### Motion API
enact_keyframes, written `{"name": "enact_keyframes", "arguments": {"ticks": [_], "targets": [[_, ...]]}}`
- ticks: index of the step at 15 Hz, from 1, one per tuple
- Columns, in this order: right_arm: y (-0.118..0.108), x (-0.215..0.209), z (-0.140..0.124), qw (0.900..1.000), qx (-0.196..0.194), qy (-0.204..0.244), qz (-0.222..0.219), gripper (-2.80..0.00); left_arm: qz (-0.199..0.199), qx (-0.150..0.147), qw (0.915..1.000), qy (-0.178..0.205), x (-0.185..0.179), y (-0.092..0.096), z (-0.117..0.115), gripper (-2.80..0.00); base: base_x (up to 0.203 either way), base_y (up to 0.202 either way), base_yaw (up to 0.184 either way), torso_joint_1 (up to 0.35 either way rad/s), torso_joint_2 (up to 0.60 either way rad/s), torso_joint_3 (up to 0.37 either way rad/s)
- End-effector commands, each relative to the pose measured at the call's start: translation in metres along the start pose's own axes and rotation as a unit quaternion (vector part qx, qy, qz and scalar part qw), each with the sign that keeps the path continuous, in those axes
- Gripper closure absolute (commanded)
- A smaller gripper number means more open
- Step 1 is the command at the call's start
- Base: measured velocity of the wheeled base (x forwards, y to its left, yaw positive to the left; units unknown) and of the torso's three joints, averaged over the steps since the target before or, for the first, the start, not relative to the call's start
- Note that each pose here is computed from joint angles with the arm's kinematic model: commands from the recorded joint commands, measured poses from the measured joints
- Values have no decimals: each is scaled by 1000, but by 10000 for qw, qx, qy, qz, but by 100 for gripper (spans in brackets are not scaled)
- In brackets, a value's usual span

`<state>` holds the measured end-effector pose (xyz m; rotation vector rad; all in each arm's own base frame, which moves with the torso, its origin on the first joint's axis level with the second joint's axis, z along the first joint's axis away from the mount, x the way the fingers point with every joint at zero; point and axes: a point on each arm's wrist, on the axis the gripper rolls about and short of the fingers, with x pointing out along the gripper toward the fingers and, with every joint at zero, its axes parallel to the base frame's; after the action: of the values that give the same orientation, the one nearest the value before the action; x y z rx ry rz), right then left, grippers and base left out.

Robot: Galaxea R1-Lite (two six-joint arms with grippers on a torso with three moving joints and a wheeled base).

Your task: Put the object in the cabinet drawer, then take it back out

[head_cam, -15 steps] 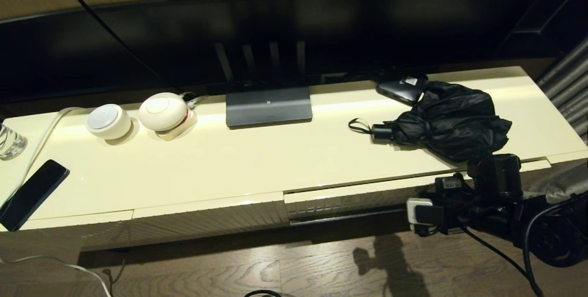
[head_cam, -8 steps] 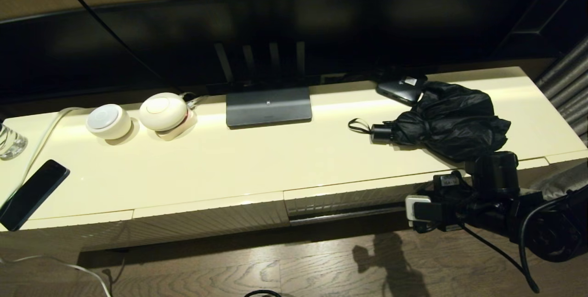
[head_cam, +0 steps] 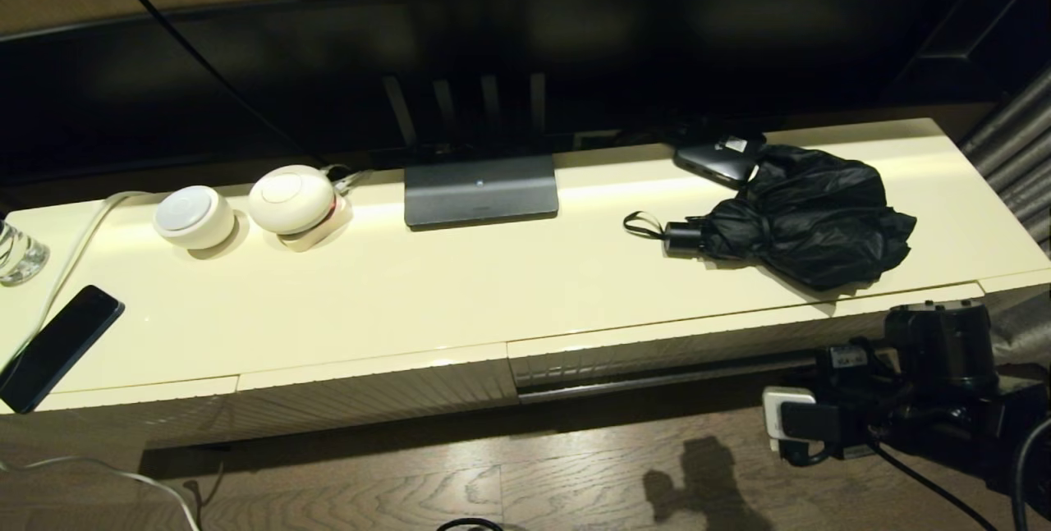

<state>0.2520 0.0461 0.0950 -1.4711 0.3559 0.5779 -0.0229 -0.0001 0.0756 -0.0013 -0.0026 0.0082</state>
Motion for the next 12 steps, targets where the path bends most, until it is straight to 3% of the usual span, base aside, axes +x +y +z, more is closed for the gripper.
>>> {"name": "enact_keyframes", "arguments": {"ticks": [1, 4, 6, 8, 10, 12], "targets": [[10, -39, 0, 9999, -44, -79, -112, 0, 5, -1, 10000, 20, 0, 0, -1, 0, 0, 0, 0, 0, 0, 0], [21, -80, -1, 9997, 17, -181, -177, 0, 5, -1, 10000, 20, 0, 0, -1, 0, 0, 0, 0, 0, 0, 0], [25, -111, -3, 9986, 300, -217, -366, 0, 5, -1, 10000, 20, 0, 0, -1, 0, 0, 0, 0, 0, 0, 0], [26, -139, -3, 9913, 1021, -318, -769, 0, 5, -1, 10000, 28, 0, 0, -1, 0, 0, 0, 0, 0, 0, 0], [28, -160, -6, 9710, 2065, -410, -1136, 0, 5, -1, 10000, 20, 0, 0, -1, 0, 0, 0, 0, 0, 0, 0], [30, -168, -10, 9599, 2456, -325, -1309, 0, 5, -1, 10000, 20, 0, 0, -1, 0, 0, 0, 0, 0, 0, 0]]}}
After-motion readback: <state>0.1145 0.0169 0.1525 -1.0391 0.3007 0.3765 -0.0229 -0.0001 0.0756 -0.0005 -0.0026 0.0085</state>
